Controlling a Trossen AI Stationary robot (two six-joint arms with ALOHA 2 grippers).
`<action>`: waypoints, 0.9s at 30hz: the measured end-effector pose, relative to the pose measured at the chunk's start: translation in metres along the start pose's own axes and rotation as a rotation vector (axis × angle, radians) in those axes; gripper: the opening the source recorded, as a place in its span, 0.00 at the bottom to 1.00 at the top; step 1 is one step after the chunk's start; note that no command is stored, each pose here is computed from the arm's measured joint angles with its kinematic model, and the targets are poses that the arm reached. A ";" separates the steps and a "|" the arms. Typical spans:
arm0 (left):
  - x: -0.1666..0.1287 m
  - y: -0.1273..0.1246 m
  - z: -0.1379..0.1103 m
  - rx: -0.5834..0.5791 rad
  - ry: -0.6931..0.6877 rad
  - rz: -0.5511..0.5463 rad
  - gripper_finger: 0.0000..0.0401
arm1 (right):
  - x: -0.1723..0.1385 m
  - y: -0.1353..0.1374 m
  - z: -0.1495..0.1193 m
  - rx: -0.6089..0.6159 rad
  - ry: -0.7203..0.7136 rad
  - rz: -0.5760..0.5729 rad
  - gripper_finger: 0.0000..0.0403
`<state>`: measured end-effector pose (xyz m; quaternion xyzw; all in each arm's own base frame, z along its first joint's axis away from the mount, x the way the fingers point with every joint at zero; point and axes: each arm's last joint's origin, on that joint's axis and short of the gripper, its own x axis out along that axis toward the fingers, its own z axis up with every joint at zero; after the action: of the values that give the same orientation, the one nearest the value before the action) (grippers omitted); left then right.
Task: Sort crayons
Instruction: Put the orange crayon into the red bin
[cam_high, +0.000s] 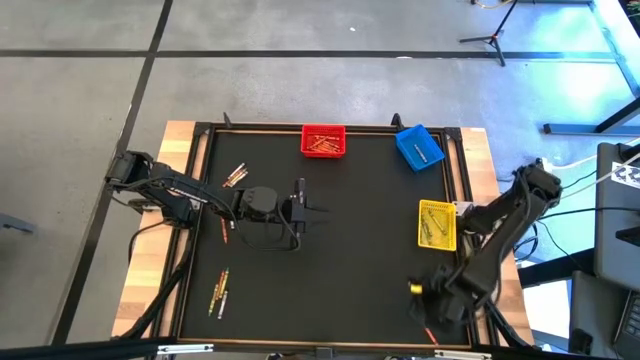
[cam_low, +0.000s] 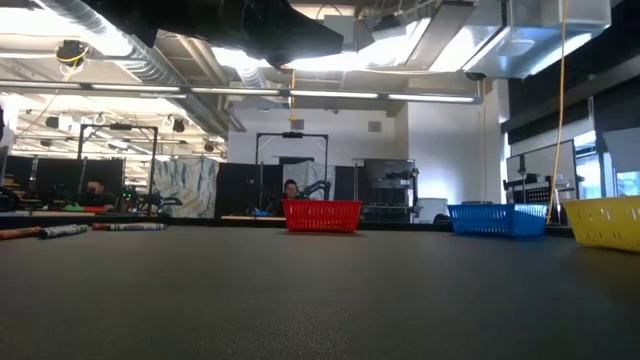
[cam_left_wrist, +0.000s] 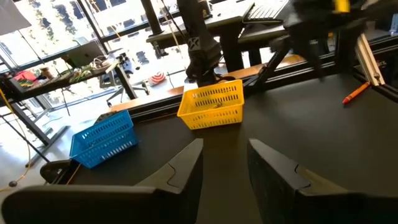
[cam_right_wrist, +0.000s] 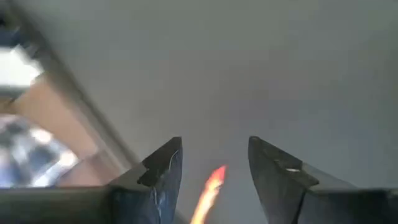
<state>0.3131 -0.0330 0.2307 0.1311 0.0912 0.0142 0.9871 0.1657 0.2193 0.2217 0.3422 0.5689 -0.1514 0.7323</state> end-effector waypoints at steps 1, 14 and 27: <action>0.000 0.000 0.000 0.000 0.000 0.000 0.29 | 0.005 0.004 -0.005 0.013 0.023 0.021 0.44; 0.000 0.000 0.000 0.000 -0.004 0.001 0.29 | 0.061 0.013 -0.040 0.162 0.333 -0.115 0.44; 0.000 0.000 0.001 0.000 -0.007 0.003 0.29 | 0.078 0.011 -0.031 0.274 0.369 -0.199 0.27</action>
<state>0.3132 -0.0328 0.2314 0.1311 0.0875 0.0149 0.9874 0.1741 0.2608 0.1484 0.4022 0.6981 -0.2335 0.5443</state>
